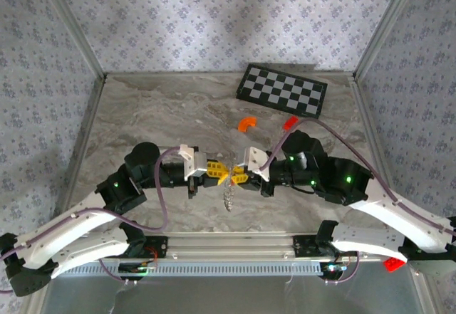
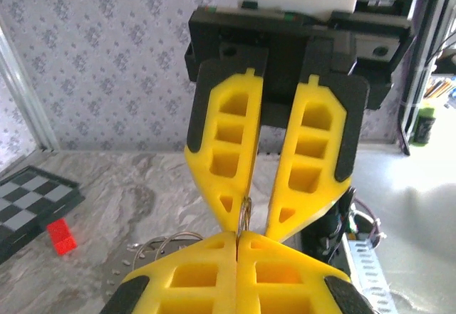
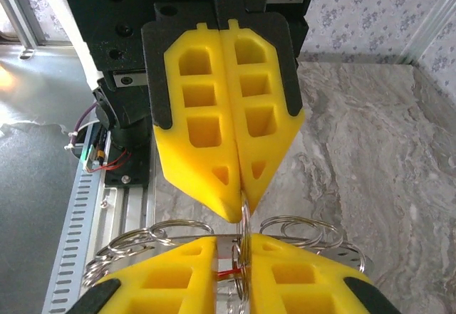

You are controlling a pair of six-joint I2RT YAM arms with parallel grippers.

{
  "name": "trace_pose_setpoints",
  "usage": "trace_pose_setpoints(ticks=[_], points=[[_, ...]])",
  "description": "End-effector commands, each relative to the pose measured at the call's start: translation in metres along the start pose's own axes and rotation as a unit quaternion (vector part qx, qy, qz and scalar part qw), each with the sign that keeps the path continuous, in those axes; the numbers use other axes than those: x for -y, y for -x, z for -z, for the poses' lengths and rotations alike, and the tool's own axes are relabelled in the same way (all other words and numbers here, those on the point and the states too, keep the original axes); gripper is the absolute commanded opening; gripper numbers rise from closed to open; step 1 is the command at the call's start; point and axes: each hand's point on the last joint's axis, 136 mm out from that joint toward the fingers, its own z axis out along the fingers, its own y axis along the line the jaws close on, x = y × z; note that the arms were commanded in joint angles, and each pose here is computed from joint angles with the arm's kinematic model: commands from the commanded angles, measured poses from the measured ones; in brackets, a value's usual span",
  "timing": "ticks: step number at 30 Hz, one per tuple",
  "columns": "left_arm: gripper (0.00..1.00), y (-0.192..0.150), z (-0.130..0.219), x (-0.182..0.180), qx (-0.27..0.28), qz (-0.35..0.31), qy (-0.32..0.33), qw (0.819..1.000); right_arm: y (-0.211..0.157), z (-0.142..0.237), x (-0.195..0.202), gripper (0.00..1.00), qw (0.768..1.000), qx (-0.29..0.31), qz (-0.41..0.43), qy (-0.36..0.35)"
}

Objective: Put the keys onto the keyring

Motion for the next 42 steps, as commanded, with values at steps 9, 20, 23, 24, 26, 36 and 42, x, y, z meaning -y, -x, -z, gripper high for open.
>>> trace_pose_setpoints(ticks=[9,20,23,24,26,36,42], points=[[0.0,0.048,0.009,0.015,0.124,-0.009,-0.042,0.991,0.012,0.014,-0.006,0.01,0.998,0.062,0.006,0.008],[0.1,0.002,0.01,-0.016,-0.026,0.001,0.057,0.998,0.01,0.025,0.008,0.0,0.998,0.051,0.017,-0.043],[0.17,-0.011,0.013,-0.021,-0.077,-0.009,0.071,0.994,0.001,0.021,0.012,0.0,0.999,0.006,0.024,-0.048],[0.19,-0.016,0.013,-0.02,-0.09,-0.012,0.068,0.994,-0.005,0.02,0.011,0.0,0.999,-0.012,0.023,-0.045],[0.23,-0.017,0.012,-0.019,-0.1,-0.017,0.062,0.993,0.001,0.023,0.013,0.0,0.998,-0.015,0.028,-0.047],[0.33,-0.005,0.003,-0.01,-0.067,-0.027,0.025,0.997,-0.011,0.008,0.014,0.0,0.995,-0.08,0.04,-0.035],[0.33,-0.005,-0.005,-0.012,-0.069,-0.023,0.017,0.997,-0.008,0.001,0.013,0.0,0.995,-0.081,0.049,-0.03]])
